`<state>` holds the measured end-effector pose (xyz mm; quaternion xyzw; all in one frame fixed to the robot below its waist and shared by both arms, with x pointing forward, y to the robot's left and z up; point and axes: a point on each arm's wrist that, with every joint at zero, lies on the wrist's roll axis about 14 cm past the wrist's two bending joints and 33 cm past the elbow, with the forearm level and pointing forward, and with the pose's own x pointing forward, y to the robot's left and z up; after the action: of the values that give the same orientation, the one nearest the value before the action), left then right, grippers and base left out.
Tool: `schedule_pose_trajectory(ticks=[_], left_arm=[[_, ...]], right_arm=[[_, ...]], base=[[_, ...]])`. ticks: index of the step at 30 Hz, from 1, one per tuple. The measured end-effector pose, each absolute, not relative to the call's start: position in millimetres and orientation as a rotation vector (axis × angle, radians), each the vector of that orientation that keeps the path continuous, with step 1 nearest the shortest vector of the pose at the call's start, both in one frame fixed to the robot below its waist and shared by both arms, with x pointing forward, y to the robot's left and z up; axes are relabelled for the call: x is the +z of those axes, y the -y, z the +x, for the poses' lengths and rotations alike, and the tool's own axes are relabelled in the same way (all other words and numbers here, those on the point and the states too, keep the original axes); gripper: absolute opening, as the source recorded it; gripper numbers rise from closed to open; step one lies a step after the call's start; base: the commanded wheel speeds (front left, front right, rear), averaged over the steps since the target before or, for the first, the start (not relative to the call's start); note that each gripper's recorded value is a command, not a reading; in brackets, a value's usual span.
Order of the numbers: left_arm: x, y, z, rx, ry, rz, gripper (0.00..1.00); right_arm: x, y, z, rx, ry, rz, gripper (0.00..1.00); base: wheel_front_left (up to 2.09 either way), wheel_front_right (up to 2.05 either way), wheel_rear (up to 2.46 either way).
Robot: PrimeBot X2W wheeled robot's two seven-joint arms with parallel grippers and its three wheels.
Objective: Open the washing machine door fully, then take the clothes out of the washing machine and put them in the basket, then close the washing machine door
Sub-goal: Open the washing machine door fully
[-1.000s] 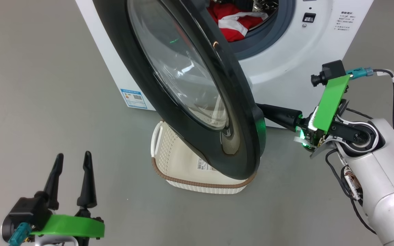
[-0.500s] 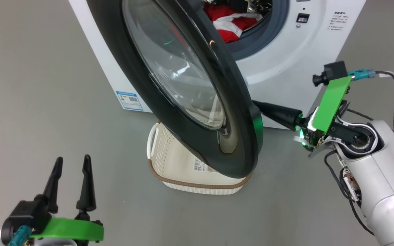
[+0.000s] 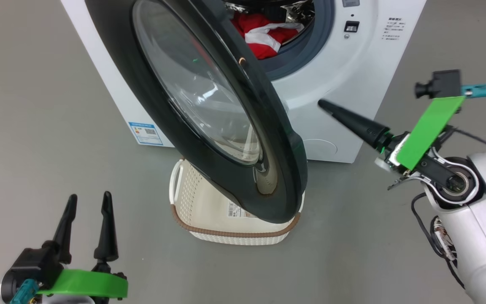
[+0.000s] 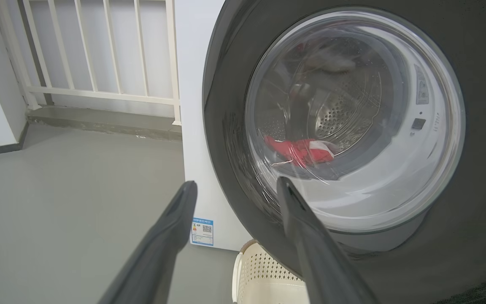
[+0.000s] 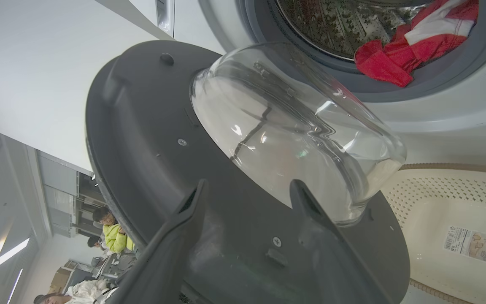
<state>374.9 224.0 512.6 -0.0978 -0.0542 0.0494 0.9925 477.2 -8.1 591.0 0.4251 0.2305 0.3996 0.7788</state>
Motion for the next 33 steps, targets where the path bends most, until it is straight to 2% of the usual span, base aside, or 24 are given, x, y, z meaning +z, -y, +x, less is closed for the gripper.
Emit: schedule_pose_trajectory(ticks=[5, 19, 33], left_arm=[[512.4, -220.4, 376.8, 0.087, 0.108, -0.192, 1.0], [508.8, -212.7, 378.8, 0.064, 0.096, -0.188, 1.0], [508.1, -208.8, 381.4, 0.049, 0.097, -0.189, 1.0]], right_arm=[[603.4, 26.7, 476.9, 0.8, -0.329, 0.87, 1.0], [589.4, 71.8, 460.6, 0.619, -0.067, 0.747, 1.0], [544.2, 110.9, 447.6, 0.479, 0.025, 0.499, 1.0]], base=[[0.0, 0.0, 0.0], [0.0, 0.0, 0.0], [0.0, 0.0, 0.0]])
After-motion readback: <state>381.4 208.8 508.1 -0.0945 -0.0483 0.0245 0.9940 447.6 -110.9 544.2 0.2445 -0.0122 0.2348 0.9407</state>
